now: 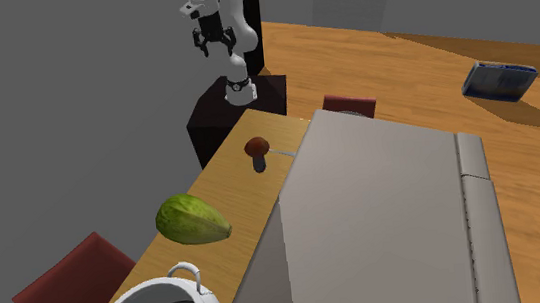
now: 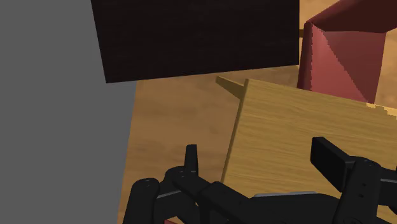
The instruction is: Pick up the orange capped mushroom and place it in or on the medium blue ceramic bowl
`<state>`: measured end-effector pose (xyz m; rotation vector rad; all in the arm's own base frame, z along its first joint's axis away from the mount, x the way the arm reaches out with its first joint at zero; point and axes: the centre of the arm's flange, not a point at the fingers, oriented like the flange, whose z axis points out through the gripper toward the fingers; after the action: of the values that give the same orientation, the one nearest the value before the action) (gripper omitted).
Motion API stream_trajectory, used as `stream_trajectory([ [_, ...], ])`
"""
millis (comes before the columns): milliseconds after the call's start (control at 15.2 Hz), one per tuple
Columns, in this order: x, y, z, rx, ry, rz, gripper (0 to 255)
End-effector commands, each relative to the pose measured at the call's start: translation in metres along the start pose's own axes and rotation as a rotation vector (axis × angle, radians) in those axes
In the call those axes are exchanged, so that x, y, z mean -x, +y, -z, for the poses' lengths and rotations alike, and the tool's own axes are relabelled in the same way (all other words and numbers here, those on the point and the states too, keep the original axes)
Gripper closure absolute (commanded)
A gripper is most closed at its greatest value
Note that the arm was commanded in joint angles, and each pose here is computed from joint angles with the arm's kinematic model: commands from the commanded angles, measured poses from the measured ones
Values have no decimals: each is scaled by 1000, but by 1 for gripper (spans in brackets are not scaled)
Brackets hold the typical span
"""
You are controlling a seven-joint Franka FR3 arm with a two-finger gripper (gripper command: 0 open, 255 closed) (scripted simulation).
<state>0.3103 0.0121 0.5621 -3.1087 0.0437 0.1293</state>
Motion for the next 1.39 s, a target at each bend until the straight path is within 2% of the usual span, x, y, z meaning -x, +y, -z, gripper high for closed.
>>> stream_trajectory([
  [0,0,0,0,0,0,0,0],
  [660,-110,-47,-33,-133,-25,-198,0],
  [1320,-227,-76,-64,-265,-49,-397,0],
])
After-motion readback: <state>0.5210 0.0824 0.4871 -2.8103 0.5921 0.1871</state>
